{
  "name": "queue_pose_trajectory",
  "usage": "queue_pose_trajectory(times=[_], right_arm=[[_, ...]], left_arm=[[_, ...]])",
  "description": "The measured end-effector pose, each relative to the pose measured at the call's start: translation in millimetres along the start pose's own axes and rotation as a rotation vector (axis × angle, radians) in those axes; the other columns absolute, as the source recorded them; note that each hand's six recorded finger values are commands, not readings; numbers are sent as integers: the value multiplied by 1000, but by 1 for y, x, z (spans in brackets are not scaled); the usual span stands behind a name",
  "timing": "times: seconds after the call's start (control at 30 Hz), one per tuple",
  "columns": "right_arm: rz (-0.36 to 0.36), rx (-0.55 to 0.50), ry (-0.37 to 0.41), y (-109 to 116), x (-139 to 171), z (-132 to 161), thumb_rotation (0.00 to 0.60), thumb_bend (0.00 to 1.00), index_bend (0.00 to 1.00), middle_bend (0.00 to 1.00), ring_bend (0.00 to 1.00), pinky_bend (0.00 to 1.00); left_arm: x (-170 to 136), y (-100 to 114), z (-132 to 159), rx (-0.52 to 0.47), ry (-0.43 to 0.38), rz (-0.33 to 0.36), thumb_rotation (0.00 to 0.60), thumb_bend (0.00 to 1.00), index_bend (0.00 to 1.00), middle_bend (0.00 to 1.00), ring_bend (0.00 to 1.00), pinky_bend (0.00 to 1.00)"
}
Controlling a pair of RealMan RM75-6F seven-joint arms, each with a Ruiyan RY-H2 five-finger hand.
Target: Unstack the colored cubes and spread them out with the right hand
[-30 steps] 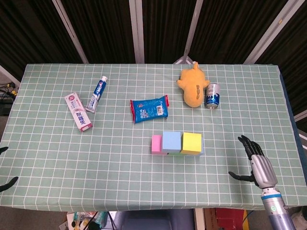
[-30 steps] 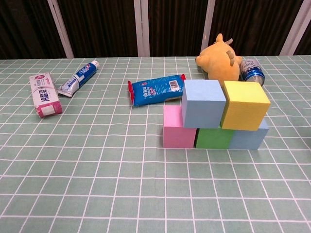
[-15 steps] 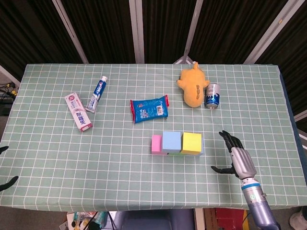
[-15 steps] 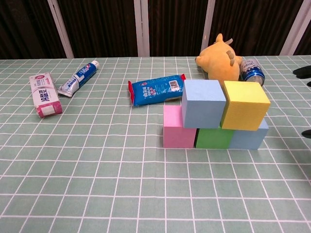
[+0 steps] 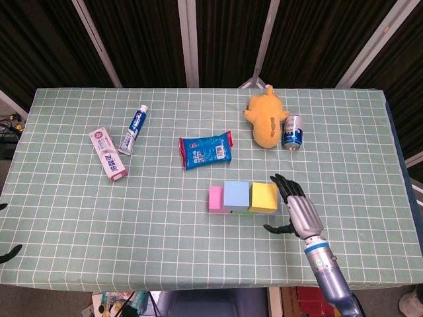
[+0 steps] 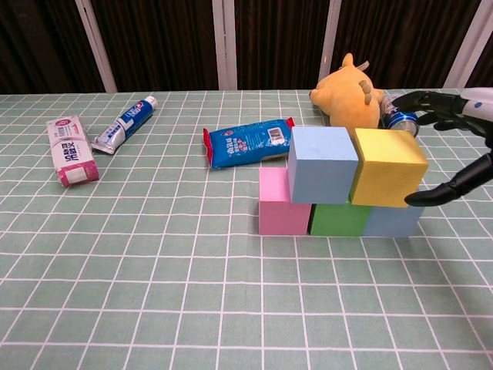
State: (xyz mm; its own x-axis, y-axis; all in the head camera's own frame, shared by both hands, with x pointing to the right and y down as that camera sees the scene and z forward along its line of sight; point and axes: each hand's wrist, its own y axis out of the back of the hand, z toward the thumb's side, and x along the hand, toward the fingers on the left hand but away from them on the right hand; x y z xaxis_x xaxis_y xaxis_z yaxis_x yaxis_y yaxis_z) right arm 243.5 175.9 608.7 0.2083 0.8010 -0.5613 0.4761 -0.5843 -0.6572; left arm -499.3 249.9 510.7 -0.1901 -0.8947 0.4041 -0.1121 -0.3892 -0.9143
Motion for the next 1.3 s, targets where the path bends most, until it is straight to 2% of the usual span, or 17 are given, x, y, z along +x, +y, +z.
queue_pose_trajectory(times=[0.27, 0.37, 0.53, 0.83, 1.1, 1.3], right_arm=[[2, 15, 2, -9, -15, 17, 600, 37, 0, 0, 108, 0], [-1, 26, -5, -12, -20, 17, 600, 38, 0, 0, 152, 0], [-9, 44, -11, -12, -25, 17, 600, 97, 0, 52, 286, 0], [-10, 73, -25, -13, -29, 13, 600, 143, 42, 117, 484, 13], [-51, 80, -15, -7, -33, 15, 600, 217, 88, 150, 550, 59], [-106, 71, 6, 1, -41, 27, 600, 217, 101, 156, 561, 68]], left_arm=[[0, 2, -2, -5, 6, -2, 600, 104, 194, 0, 0, 0], [0, 4, -2, -8, 6, 3, 600, 103, 196, 0, 0, 0], [0, 5, -2, -10, 0, 10, 600, 104, 196, 0, 0, 0], [0, 6, 1, -9, -35, 33, 600, 103, 202, 0, 0, 0], [0, 6, 1, -11, -36, 38, 600, 103, 208, 0, 0, 0], [0, 5, 1, -9, -36, 35, 600, 104, 208, 0, 0, 0]])
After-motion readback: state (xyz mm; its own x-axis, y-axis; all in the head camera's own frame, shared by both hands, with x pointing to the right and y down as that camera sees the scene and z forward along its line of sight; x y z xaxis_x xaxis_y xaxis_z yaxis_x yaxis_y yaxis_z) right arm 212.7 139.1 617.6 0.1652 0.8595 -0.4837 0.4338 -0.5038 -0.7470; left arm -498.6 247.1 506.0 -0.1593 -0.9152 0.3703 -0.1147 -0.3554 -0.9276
